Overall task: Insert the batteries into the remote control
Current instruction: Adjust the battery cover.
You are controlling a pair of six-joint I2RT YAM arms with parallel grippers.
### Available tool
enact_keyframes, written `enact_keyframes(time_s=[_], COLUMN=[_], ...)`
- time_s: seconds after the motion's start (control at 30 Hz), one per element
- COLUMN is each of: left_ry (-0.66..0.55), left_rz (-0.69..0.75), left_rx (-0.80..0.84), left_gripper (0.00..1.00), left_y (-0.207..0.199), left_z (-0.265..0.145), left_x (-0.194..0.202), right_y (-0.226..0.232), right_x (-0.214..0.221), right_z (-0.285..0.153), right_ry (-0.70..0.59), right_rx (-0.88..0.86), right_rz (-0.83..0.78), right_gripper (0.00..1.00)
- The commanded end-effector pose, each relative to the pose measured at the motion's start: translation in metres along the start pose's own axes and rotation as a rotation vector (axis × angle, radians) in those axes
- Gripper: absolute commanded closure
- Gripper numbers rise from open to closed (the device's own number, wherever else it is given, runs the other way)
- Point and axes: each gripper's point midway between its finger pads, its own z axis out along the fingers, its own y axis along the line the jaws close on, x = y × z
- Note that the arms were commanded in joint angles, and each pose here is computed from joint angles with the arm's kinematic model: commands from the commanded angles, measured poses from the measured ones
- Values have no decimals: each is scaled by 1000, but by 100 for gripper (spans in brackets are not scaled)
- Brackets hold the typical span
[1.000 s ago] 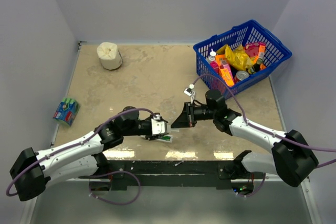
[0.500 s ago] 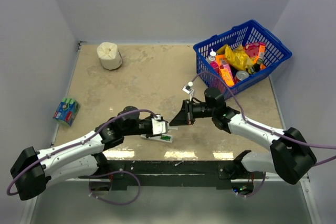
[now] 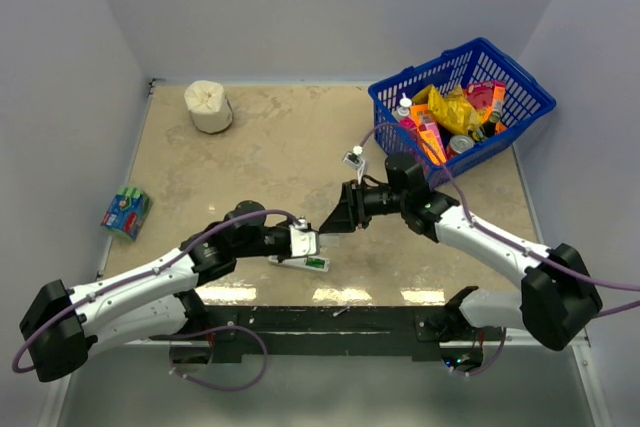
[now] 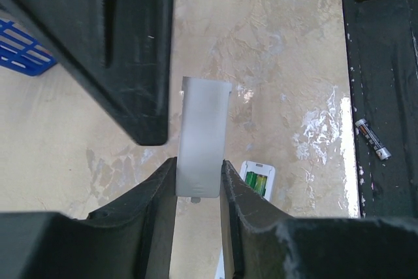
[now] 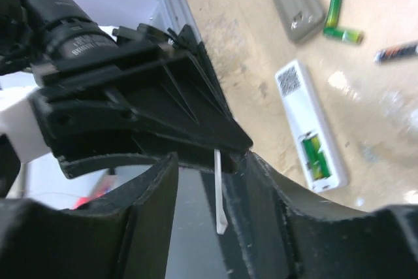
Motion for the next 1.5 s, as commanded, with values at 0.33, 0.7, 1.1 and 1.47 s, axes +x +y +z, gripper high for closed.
enact_keyframes(time_s=[0.33, 0.7, 1.1, 1.47], left_ry=[3, -7, -17, -28], left_rz=[10, -62, -124, -156], left_rx=[61, 19, -23, -31], left_gripper=[91, 96, 98, 98], left_y=[4, 14, 21, 24], left_z=[-15, -18, -17, -17], left_x=[-40, -55, -59, -61], right_y=[29, 54, 42, 31], right_x=[-52, -33, -16, -2], right_z=[-69, -61, -45, -36], right_ry=[56, 105, 210, 291], right_rx=[267, 252, 283, 296], right_rz=[-905, -1282, -1330, -1343], right_gripper=[36, 34, 40, 47])
